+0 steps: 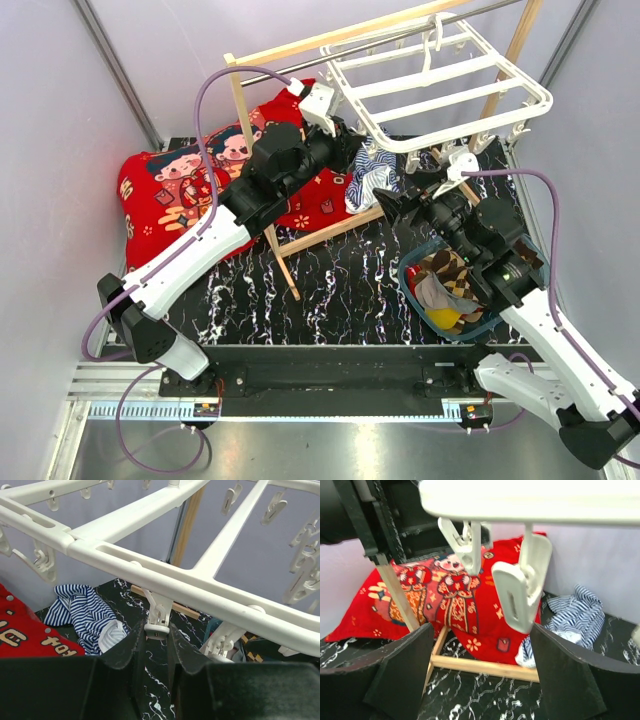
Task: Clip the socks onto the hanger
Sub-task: Open the clamp at the hanger.
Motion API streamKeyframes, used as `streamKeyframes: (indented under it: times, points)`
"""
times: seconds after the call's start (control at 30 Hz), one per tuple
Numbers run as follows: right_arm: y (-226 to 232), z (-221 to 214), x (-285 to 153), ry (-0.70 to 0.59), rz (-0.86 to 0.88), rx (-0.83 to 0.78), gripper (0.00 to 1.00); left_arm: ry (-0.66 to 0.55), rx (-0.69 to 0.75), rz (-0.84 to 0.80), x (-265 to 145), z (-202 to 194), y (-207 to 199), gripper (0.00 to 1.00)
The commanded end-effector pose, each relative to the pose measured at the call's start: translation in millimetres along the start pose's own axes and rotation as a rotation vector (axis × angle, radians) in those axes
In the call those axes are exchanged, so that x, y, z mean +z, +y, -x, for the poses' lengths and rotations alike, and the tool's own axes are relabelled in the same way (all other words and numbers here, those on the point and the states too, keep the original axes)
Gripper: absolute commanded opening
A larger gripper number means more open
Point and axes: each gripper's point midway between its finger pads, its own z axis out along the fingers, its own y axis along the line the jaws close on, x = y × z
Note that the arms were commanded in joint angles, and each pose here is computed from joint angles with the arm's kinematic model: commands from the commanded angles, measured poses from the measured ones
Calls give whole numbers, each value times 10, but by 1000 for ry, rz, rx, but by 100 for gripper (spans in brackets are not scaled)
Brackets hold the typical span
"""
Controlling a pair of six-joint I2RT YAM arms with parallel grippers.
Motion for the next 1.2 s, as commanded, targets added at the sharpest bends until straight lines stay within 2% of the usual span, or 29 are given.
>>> streamKeyframes:
  times: [0.0, 0.67, 0.9, 1.03, 1.17]
  points:
    - [103, 269, 121, -120, 92, -29, 85, -56, -7, -34, -127, 249, -78, 8]
    - [101, 374, 344, -213, 185, 7, 75, -34, -48, -118, -106, 227, -246, 9]
    - [98, 380, 335, -222, 199, 9, 60, -30, -62, -127, -95, 224, -267, 9]
    - [93, 377, 328, -222, 202, 9, 47, -28, -73, -132, -90, 226, -280, 9]
    - [114, 386, 335, -225, 217, 10, 38, -27, -72, -138, -87, 231, -292, 9]
